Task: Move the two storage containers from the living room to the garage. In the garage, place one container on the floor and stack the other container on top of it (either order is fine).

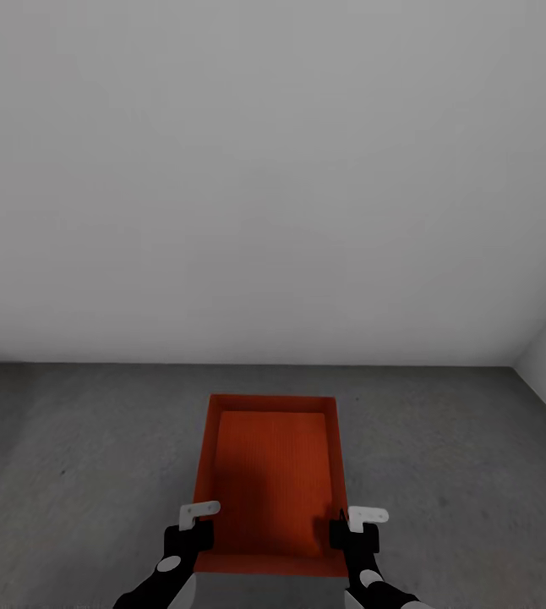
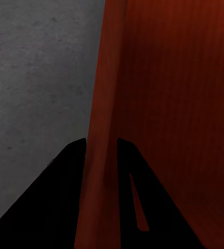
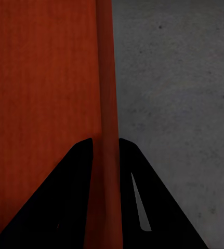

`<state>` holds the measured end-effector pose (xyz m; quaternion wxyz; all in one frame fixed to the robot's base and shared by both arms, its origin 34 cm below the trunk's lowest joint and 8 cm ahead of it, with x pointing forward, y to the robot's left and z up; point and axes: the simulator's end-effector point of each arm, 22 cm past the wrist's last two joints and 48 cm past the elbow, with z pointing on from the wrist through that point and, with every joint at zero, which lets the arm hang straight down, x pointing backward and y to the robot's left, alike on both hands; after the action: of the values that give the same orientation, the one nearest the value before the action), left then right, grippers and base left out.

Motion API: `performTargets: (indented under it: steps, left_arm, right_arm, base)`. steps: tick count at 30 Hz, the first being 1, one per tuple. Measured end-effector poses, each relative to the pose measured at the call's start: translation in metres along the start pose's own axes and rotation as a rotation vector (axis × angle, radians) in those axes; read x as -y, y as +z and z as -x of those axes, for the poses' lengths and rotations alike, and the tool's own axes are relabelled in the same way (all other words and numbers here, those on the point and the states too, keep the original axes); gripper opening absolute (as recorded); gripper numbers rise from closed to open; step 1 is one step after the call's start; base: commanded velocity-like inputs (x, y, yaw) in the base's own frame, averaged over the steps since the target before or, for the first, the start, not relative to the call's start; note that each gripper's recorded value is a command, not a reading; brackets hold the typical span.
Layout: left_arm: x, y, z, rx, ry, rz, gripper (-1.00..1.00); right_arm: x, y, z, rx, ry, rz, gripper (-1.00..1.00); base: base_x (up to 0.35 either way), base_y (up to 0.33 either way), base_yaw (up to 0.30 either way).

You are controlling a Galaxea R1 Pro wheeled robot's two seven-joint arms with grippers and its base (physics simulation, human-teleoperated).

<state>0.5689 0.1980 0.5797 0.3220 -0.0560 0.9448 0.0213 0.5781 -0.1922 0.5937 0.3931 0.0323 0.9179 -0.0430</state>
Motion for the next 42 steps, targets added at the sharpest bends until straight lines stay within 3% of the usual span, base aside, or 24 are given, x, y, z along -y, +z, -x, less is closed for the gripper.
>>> performTargets:
  steps: [26, 42]
  left_arm:
    - [-0.002, 0.006, -0.021, -0.041, 0.003, 0.004, -1.00]
    - [-0.004, 0.007, -0.030, -0.060, 0.005, 0.005, -1.00]
  right_arm:
    - [0.000, 0.003, -0.022, -0.042, -0.004, -0.001, -1.00]
    - [-0.001, 0.003, -0.030, -0.060, -0.006, -0.002, -1.00]
  base:
    - [0.075, 0.000, 0.000]
    - [0.278, 0.000, 0.000]
